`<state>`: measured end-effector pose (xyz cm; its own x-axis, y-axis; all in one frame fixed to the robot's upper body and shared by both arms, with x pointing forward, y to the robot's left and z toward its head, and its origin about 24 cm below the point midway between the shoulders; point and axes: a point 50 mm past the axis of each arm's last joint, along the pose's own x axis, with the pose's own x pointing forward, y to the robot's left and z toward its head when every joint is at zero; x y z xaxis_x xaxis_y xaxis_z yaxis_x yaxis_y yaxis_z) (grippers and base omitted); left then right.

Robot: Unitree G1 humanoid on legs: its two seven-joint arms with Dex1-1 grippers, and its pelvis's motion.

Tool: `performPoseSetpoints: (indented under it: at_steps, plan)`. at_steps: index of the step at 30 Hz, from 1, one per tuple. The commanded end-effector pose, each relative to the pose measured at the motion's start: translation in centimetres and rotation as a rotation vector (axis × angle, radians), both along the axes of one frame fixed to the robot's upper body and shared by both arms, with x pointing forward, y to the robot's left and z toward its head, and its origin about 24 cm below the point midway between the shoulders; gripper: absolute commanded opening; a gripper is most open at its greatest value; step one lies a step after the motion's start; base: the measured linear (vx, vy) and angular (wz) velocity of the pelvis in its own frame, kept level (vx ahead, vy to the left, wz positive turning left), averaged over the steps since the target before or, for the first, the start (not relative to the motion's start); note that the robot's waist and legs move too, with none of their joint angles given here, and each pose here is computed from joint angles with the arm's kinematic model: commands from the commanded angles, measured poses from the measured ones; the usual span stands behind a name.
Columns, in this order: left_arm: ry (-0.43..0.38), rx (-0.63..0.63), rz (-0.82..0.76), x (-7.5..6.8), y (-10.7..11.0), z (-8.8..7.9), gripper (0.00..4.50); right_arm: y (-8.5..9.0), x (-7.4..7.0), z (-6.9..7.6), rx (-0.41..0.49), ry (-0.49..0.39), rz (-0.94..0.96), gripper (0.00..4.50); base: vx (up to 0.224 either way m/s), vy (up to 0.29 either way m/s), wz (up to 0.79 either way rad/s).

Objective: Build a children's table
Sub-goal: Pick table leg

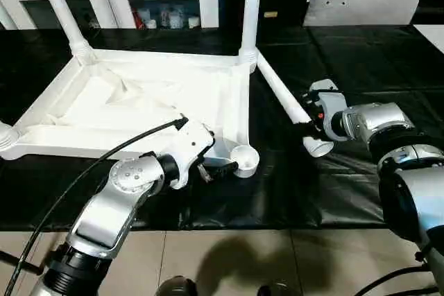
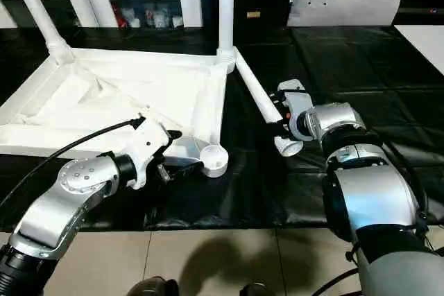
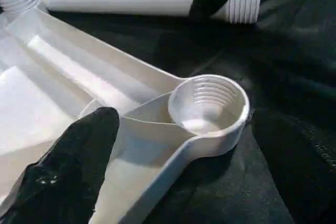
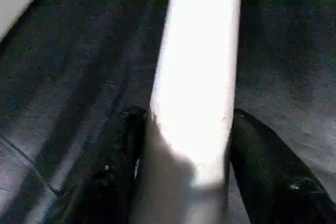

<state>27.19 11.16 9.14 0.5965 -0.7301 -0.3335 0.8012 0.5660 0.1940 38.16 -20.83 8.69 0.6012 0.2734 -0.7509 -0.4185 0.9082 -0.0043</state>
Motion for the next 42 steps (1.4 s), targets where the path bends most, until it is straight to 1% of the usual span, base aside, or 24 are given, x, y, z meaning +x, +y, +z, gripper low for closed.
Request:
performPoseSetpoints:
  at_steps: [1,7,14,18,19,20,21,22,23,24,25,26,27,29,31,32,33,34,35,36,37,38,39,42]
  plan:
    - [-0.009,0.006,-0.019,-0.1,-0.2,0.3,4.50,0.3,-0.8,-1.8,-0.011,0.076,0.009,2.19,0.000,0.000,0.00]
    - [-0.010,0.008,-0.021,-0.1,-0.2,0.3,4.50,-0.1,-0.9,-1.8,-0.017,0.078,-0.015,1.99,0.000,0.000,0.00]
    - [-0.005,0.012,-0.023,-0.1,-0.2,0.2,4.50,-0.7,-0.8,-1.5,0.033,0.051,-0.071,1.93,0.000,0.000,0.00]
    - [-0.014,0.006,-0.019,0.1,-0.3,0.2,4.50,-1.2,-0.8,-1.4,0.109,0.024,-0.158,1.91,0.000,0.000,0.00]
    - [-0.023,-0.003,-0.009,0.2,-0.3,0.4,4.50,-1.6,-0.4,-0.8,0.204,-0.039,-0.255,1.91,0.000,0.000,0.00]
    - [-0.024,-0.003,-0.008,0.3,-0.3,0.4,4.50,-1.7,-0.4,-0.7,0.211,-0.044,-0.262,1.91,0.000,0.000,0.00]
    - [-0.029,-0.011,0.000,0.3,-0.2,0.5,4.50,-2.0,-0.1,-0.2,0.275,-0.094,-0.320,1.91,0.000,0.000,0.00]
    - [-0.041,-0.026,0.021,0.6,-0.2,0.7,4.50,-2.7,0.7,1.1,0.376,-0.239,-0.428,1.90,0.000,0.000,0.00]
    - [-0.044,-0.030,0.026,0.6,-0.2,0.7,4.50,-3.0,0.8,1.4,0.398,-0.272,-0.456,1.90,0.000,0.000,0.00]
    - [-0.056,-0.039,0.046,0.9,-0.1,0.9,4.50,-3.8,1.1,2.2,0.421,-0.382,-0.522,1.90,0.000,0.000,0.00]
    - [-0.059,-0.040,0.050,0.9,-0.1,0.9,4.50,-3.9,1.1,2.3,0.418,-0.398,-0.529,1.90,0.000,0.000,0.00]
    - [-0.081,-0.039,0.071,1.1,-0.1,1.0,4.50,-4.0,1.3,2.9,0.423,-0.471,-0.512,1.90,0.000,0.000,0.00]
    - [-0.113,-0.052,0.107,1.5,-0.1,1.3,4.50,-3.8,1.4,3.6,0.483,-0.538,-0.471,1.90,0.000,0.000,0.00]
    - [-0.135,-0.087,0.146,2.0,-0.1,1.8,4.50,-3.4,1.3,4.1,0.611,-0.557,-0.429,1.90,0.000,0.000,0.00]
    - [-0.152,-0.154,0.196,2.6,-0.2,2.6,4.50,-2.8,1.0,5.2,0.856,-0.592,-0.353,1.89,0.000,0.000,0.00]
    - [-0.155,-0.178,0.212,2.8,-0.2,2.8,4.50,-2.6,0.7,5.6,0.919,-0.622,-0.317,1.89,0.000,0.000,0.00]
    - [-0.129,-0.282,0.249,3.2,-0.2,3.7,4.50,-2.4,-0.2,6.2,1.051,-0.688,-0.231,1.89,0.000,0.000,0.00]
    - [-0.101,-0.358,0.268,3.4,-0.2,4.1,4.50,-2.1,-0.9,6.4,1.115,-0.721,-0.181,1.89,0.000,0.000,0.00]
    - [-0.101,-0.358,0.268,3.4,-0.2,4.1,4.50,-2.1,-0.9,6.4,1.115,-0.721,-0.181,1.89,0.000,0.000,0.00]
    - [-0.079,-0.427,0.278,3.6,-0.2,4.6,4.50,-1.8,-1.5,6.6,1.165,-0.739,-0.134,1.89,0.000,0.000,0.00]
    - [-0.059,-0.594,0.262,3.7,-0.5,6.2,4.50,-0.6,-3.2,6.8,1.265,-0.721,0.027,1.89,0.000,0.000,0.00]
    - [-0.058,-0.623,0.251,3.7,-0.5,6.6,4.50,-0.3,-3.6,6.8,1.280,-0.712,0.067,1.89,0.000,0.000,0.00]
    - [-0.057,-0.690,0.224,3.8,-0.8,7.4,4.50,0.6,-4.6,6.7,1.307,-0.683,0.162,1.89,0.000,0.000,0.00]
    - [-0.043,-0.791,0.182,4.0,-1.5,8.7,4.50,2.0,-6.0,6.2,1.316,-0.613,0.289,1.89,0.000,0.000,0.00]
